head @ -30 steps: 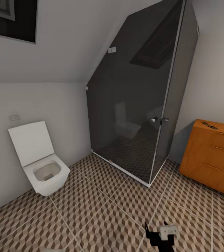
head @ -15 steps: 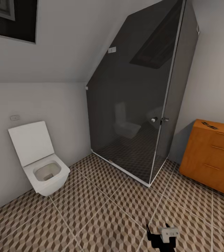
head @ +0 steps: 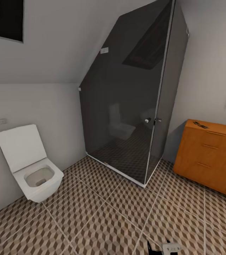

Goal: Take the four mousetraps from the cabinet in the bathroom and place them on the bathroom floor. Make sure all four end up on the same floor surface, and ensure that at least two of them are either under or directly next to the same bathroom sink.

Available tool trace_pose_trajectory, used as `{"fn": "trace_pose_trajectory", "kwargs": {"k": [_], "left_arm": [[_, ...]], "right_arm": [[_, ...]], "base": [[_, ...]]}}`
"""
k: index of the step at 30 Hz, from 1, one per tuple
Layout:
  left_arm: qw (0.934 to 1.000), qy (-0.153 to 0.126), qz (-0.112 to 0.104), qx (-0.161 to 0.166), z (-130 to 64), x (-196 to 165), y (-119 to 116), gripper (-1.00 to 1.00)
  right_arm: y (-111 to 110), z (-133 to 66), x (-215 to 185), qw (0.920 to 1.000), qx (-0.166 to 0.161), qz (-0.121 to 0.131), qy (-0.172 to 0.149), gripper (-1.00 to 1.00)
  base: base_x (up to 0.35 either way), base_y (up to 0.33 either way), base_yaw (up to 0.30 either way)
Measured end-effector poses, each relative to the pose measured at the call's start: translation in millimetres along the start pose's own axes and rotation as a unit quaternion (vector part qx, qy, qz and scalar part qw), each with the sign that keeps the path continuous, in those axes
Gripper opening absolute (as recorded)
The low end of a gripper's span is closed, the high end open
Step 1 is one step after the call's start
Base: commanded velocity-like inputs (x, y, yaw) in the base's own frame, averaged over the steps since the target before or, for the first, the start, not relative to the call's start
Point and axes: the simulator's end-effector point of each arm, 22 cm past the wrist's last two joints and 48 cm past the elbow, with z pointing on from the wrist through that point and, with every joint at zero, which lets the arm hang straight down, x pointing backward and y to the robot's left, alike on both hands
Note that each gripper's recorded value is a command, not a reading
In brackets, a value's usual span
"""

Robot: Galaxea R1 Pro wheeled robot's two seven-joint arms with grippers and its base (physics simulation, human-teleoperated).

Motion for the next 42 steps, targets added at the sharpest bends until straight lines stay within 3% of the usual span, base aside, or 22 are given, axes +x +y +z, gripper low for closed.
{"fn": "trace_pose_trajectory", "kwargs": {"k": [14,42], "left_arm": [[0.9998,0.02,-0.001,0.0,-2.8,21,-1,1.0],[0.9995,0.029,-0.006,0.005,-4.2,29,-9,1.0]], "right_arm": [[1,-1.8,8,1.0,-0.001,0.0,0.008,1.0],[2,-2.2,9,1.0,-0.001,0.0,0.009,1.0]], "base": [[0.0,0.0,-0.281],[0.011,-0.01,-0.274]]}}
